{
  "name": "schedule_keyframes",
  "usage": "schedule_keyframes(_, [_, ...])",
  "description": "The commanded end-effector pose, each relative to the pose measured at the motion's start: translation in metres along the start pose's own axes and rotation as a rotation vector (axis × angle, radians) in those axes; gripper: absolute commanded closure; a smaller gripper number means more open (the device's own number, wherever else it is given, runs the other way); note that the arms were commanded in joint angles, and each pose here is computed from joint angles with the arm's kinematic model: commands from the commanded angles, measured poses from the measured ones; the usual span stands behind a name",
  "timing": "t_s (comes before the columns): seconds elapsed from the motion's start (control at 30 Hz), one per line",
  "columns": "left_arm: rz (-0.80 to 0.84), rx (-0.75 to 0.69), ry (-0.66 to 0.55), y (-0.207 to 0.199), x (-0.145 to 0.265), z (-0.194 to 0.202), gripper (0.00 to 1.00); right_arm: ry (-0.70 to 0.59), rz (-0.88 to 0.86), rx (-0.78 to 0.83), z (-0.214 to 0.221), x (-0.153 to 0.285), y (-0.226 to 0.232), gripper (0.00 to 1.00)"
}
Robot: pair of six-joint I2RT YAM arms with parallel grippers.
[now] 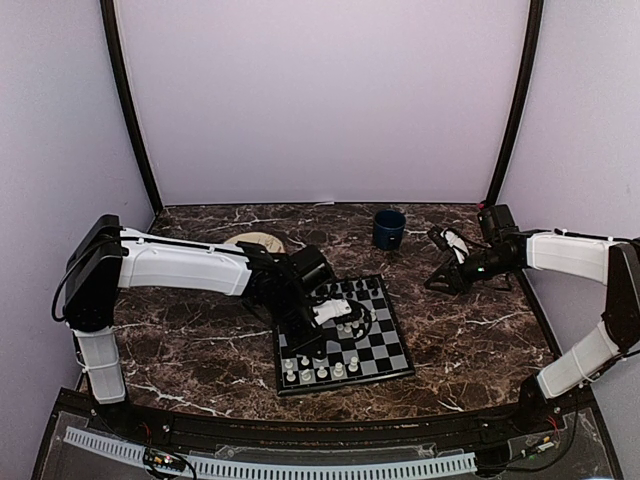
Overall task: Set up the chess pieces on the board
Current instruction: Place the pawn on c2.
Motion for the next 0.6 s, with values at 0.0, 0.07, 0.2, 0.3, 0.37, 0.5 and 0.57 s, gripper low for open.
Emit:
schedule_keyframes(0.0, [-0.005,-0.007,0.01,-0.002,0.0,0.003,0.98,-0.025,0.01,0.023,-0.009,0.005,-0.002,0.64])
schedule_keyframes(0.07, [-0.005,-0.007,0.009,-0.002,-0.002,0.003,0.98,-0.025,0.011,0.023,-0.009,0.005,-0.002,0.64])
schedule_keyframes(0.2, [-0.006,-0.005,0.013,-0.001,-0.004,0.004,0.97,-0.025,0.01,0.023,-0.009,0.005,-0.002,0.64])
schedule_keyframes(0.3, [-0.004,-0.004,0.018,0.0,-0.006,0.004,0.96,-0.026,0.011,0.023,-0.009,0.005,-0.002,0.64])
schedule_keyframes(0.37, [-0.006,-0.003,0.02,0.0,-0.008,0.005,0.96,-0.024,0.01,0.023,-0.009,0.005,-0.002,0.64])
schedule_keyframes(0.5, [-0.006,-0.001,0.026,0.001,-0.011,0.006,0.95,-0.023,0.012,0.023,-0.009,0.004,-0.002,0.64])
schedule_keyframes(0.57, [-0.008,-0.001,0.025,0.002,-0.012,0.006,0.94,-0.023,0.01,0.024,-0.009,0.004,-0.002,0.64])
Point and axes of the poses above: each gripper's point midway between its finger pads, its own x axis back along the fingers, its own y axis along the line the jaws close on, z = x × y, the point moved 4 cm from there along x, back along the fingers, and after that the axes turned 1 degree about x, right-handed, at the moved point
